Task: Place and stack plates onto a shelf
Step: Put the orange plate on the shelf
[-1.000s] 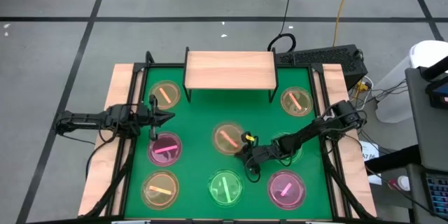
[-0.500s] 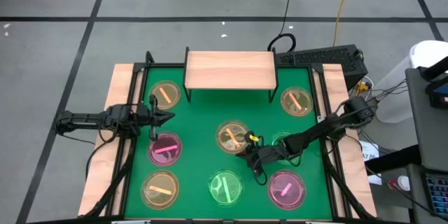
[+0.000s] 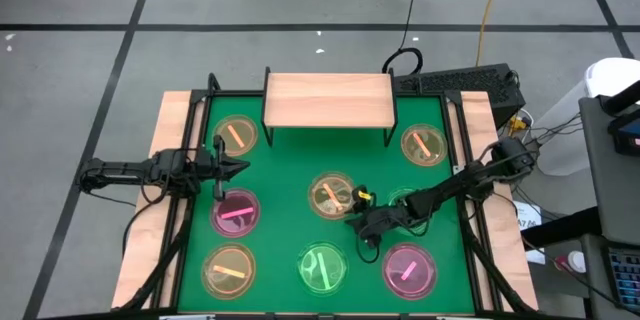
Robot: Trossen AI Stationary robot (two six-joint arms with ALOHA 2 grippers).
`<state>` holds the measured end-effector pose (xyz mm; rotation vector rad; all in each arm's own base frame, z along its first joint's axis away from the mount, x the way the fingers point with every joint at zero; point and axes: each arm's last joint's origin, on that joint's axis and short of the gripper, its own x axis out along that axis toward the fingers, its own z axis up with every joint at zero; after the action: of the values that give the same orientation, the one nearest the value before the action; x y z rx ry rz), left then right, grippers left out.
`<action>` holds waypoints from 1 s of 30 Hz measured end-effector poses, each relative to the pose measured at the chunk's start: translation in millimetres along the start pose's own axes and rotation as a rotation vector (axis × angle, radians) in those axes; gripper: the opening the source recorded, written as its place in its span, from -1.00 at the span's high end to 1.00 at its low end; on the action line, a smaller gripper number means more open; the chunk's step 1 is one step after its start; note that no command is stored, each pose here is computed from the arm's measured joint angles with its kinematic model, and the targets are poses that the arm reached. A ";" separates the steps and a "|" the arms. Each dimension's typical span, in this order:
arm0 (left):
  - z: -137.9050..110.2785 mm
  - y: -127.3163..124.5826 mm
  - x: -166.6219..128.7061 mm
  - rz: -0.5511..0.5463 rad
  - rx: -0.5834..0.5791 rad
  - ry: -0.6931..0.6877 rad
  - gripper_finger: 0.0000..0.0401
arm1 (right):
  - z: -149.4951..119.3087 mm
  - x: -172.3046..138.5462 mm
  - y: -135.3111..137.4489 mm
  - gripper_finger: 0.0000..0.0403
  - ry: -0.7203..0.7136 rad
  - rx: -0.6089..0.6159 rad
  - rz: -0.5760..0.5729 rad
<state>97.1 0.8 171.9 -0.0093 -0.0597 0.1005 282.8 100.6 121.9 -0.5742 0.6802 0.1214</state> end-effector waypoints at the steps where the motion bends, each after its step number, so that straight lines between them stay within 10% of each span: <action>1: -0.1 0.0 0.0 0.000 0.000 0.000 0.90 | -2.1 0.5 -1.0 0.35 0.007 0.009 -0.002; 30: -0.1 0.0 0.0 0.000 0.000 0.000 0.90 | -33.3 17.3 -4.7 0.68 0.022 0.150 -0.050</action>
<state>97.1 0.7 171.9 -0.0093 -0.0597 0.1003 278.9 77.4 92.2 -0.4483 0.6892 0.0176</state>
